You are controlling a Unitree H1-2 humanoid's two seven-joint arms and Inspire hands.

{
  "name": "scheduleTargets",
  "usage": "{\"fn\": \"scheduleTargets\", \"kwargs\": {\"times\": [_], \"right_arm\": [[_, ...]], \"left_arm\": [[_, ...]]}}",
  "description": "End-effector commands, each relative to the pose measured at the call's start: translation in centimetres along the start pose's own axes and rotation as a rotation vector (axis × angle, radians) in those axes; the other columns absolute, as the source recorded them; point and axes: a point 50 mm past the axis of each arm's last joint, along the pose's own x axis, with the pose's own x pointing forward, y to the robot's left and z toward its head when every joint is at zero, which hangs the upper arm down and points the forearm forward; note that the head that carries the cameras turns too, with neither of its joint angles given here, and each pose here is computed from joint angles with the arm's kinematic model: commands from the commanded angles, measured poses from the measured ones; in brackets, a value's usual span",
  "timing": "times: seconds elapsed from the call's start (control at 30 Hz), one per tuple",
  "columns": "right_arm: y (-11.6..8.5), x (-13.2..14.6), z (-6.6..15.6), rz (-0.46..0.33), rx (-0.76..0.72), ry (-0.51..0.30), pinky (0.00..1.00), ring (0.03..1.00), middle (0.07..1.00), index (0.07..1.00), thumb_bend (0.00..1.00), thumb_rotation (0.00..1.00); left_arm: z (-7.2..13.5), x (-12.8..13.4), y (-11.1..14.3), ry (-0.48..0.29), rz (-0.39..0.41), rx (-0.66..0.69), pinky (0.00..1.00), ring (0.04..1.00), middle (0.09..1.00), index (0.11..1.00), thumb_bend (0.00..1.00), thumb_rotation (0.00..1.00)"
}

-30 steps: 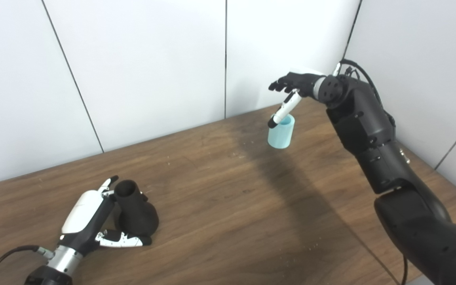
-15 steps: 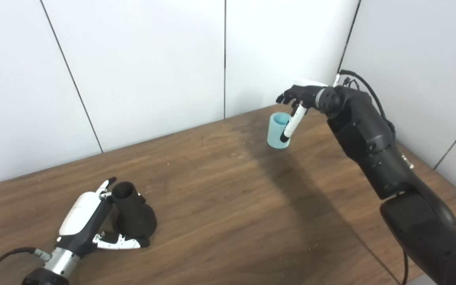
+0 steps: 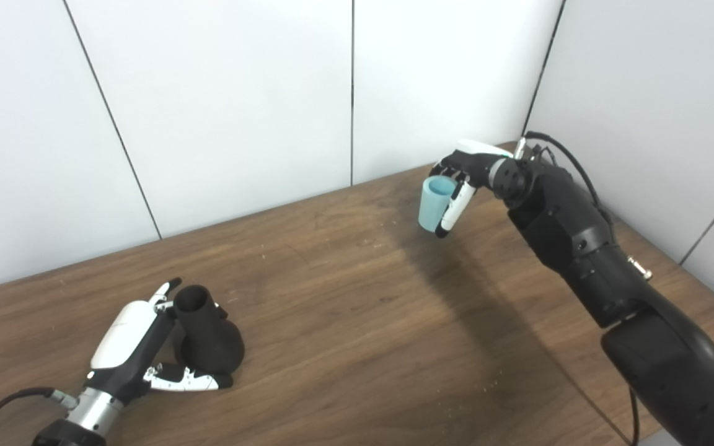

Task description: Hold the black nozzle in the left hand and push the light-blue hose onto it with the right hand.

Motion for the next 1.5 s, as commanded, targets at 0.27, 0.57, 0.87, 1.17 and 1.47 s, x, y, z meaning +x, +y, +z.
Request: {"fn": "scheduleTargets", "kwargs": {"times": [0.27, 0.57, 0.87, 1.17, 1.47], "right_arm": [[-2.2, -0.1, 0.9, -0.120, -0.005, -0.049, 0.61, 0.735, 0.787, 0.782, 0.84, 0.04], [-1.7, 0.1, 1.0, -0.192, -0.014, -0.089, 0.53, 0.649, 0.714, 0.734, 0.79, 0.02], [-2.0, 0.0, 0.6, -0.255, -0.017, -0.124, 0.46, 0.545, 0.632, 0.674, 0.75, 0.00], [-1.7, 0.0, 0.4, -0.289, -0.005, -0.137, 0.46, 0.520, 0.501, 0.622, 0.57, 0.00], [-1.7, -0.2, 0.1, -0.256, -0.017, -0.116, 0.44, 0.429, 0.533, 0.603, 0.53, 0.00]], "left_arm": [[-3.4, -5.7, -3.5, 0.174, -0.237, 0.056, 0.99, 0.592, 0.467, 0.492, 0.53, 0.00], [-3.2, -5.7, -3.2, 0.168, -0.239, 0.053, 0.99, 0.590, 0.467, 0.491, 0.53, 0.00], [-3.1, -5.8, -3.5, 0.163, -0.244, 0.052, 1.00, 0.587, 0.468, 0.490, 0.53, 0.00], [-3.3, -5.9, -3.3, 0.158, -0.248, 0.038, 1.00, 0.587, 0.480, 0.485, 0.53, 0.00], [-3.3, -5.8, -3.3, 0.159, -0.248, 0.044, 0.99, 0.584, 0.479, 0.485, 0.53, 0.00]]}}
